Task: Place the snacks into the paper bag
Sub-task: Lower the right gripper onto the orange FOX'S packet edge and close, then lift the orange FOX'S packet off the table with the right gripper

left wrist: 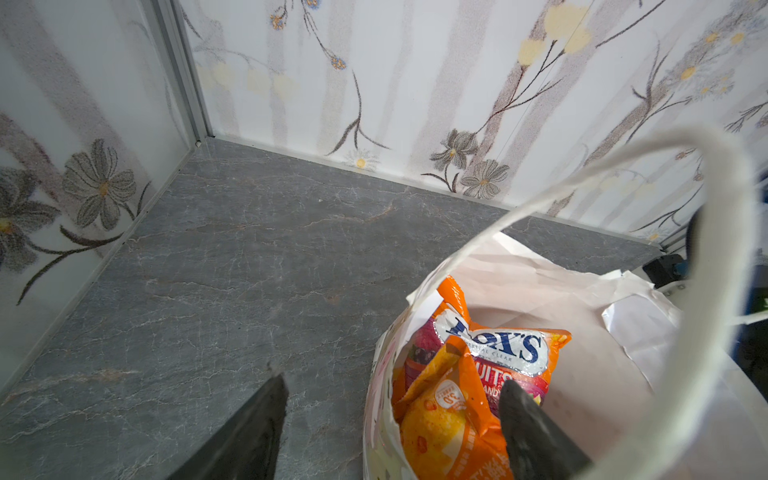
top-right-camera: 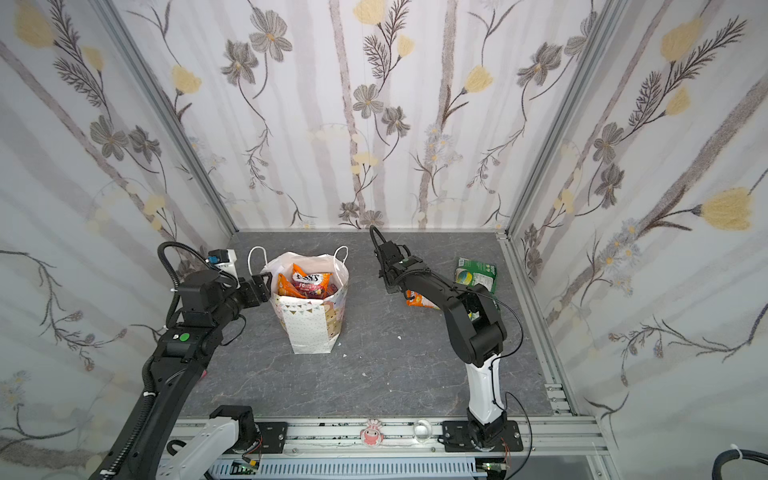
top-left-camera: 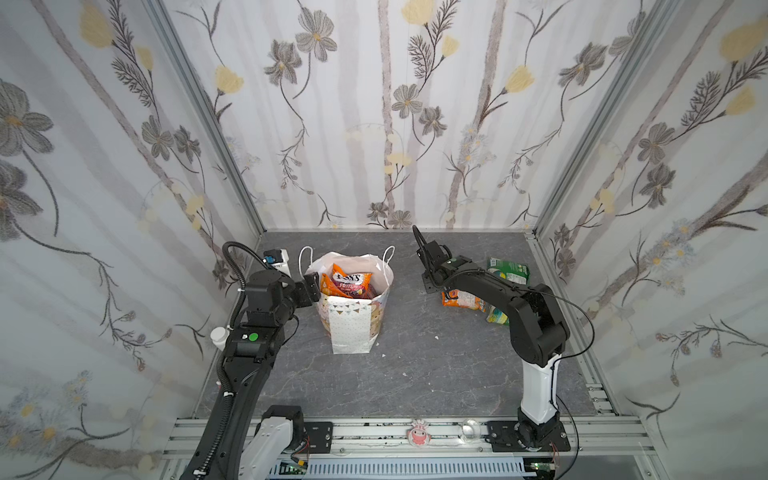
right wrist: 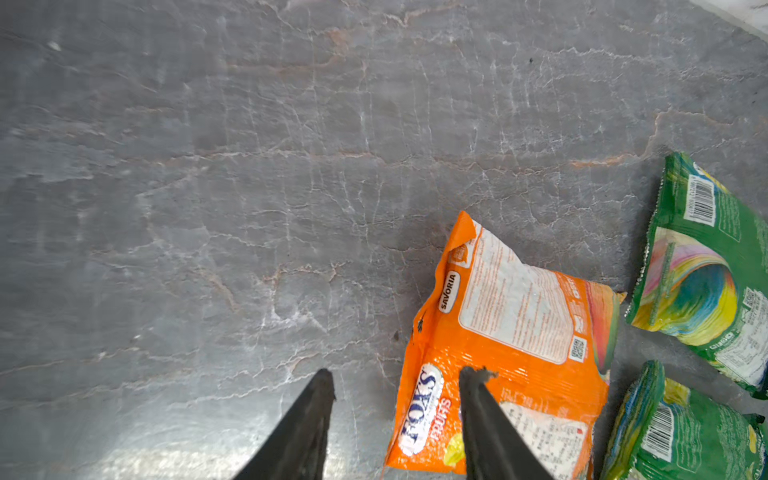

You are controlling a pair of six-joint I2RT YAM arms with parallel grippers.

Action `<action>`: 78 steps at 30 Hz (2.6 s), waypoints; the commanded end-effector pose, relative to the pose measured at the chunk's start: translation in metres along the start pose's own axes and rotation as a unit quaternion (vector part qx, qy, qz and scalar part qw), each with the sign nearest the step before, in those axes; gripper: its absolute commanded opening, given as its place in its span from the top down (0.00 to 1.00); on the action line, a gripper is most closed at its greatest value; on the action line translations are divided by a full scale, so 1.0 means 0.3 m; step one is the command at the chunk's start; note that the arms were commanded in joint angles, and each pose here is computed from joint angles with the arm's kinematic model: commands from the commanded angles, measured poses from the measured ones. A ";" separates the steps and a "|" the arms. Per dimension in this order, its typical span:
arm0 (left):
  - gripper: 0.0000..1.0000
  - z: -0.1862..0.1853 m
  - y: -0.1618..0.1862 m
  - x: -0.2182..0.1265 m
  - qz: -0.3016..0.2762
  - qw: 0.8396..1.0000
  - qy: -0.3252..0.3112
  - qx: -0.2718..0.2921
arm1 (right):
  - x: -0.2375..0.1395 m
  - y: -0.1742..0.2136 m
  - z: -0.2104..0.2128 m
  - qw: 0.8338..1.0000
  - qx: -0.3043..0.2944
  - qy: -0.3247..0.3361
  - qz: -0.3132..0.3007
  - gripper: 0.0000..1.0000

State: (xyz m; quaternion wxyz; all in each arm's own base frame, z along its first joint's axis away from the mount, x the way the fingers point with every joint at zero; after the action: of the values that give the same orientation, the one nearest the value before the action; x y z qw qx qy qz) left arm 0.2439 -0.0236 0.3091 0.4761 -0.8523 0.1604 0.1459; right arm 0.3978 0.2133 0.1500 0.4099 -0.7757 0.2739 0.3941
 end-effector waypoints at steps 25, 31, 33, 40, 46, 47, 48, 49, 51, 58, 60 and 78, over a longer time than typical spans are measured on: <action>0.20 -0.010 -0.015 -0.004 -0.016 1.000 0.010 -0.001 | 0.137 0.058 0.013 0.996 -0.043 0.047 0.061 0.67; 0.20 -0.009 -0.012 0.002 -0.012 1.000 0.011 -0.002 | 0.146 0.066 0.001 0.996 -0.041 0.050 0.067 0.78; 0.20 -0.010 -0.013 0.001 -0.012 1.000 0.012 -0.002 | 0.141 0.062 -0.003 0.996 -0.039 0.050 0.065 0.83; 0.20 -0.005 -0.012 0.002 -0.012 1.000 0.005 -0.002 | 0.096 0.048 -0.006 0.999 -0.020 0.000 0.039 1.00; 0.20 -0.005 -0.012 0.002 -0.013 1.000 0.004 -0.001 | 0.025 0.054 -0.028 0.998 0.009 -0.061 -0.001 1.00; 0.21 -0.004 -0.013 0.002 -0.014 1.000 0.003 -0.002 | 0.013 0.057 -0.035 0.997 0.015 -0.071 -0.007 1.00; 0.20 -0.004 -0.012 0.002 -0.014 1.000 0.004 -0.001 | 0.003 0.058 -0.042 0.997 0.019 -0.078 -0.012 1.00; 0.20 -0.004 -0.013 0.003 -0.014 1.000 0.003 -0.001 | -0.005 0.063 -0.050 0.996 0.025 -0.086 -0.016 1.00; 0.21 -0.004 -0.013 0.002 -0.014 1.000 0.002 -0.002 | -0.031 0.065 -0.067 0.994 0.036 -0.103 -0.030 1.00; 0.21 -0.002 -0.013 0.003 -0.015 1.000 0.000 -0.001 | -0.154 0.073 -0.132 0.976 0.084 -0.170 -0.103 1.00; 0.21 -0.003 -0.014 0.003 -0.015 1.000 0.002 -0.001 | -0.192 0.067 -0.146 0.968 0.089 -0.195 -0.130 1.00; 0.21 -0.003 -0.011 0.006 -0.011 1.000 0.004 -0.002 | -0.460 -0.036 -0.198 0.925 0.083 -0.266 -0.260 1.00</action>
State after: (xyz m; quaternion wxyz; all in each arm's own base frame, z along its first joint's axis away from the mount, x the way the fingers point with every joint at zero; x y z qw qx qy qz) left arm 0.2449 -0.0232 0.3068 0.4759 -0.8516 0.1601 0.1506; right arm 0.3529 0.1755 0.2599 0.5941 -0.6566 0.0372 0.4631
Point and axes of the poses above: each gripper's point midway between its finger pads, its own x axis out along the fingers, its own z axis along the line the jaws close on, y = z × x, the point moved 8 cm from there along -x, back along the fingers, and after that the axes turned 15 degrees about -x, right-handed, at the moved point
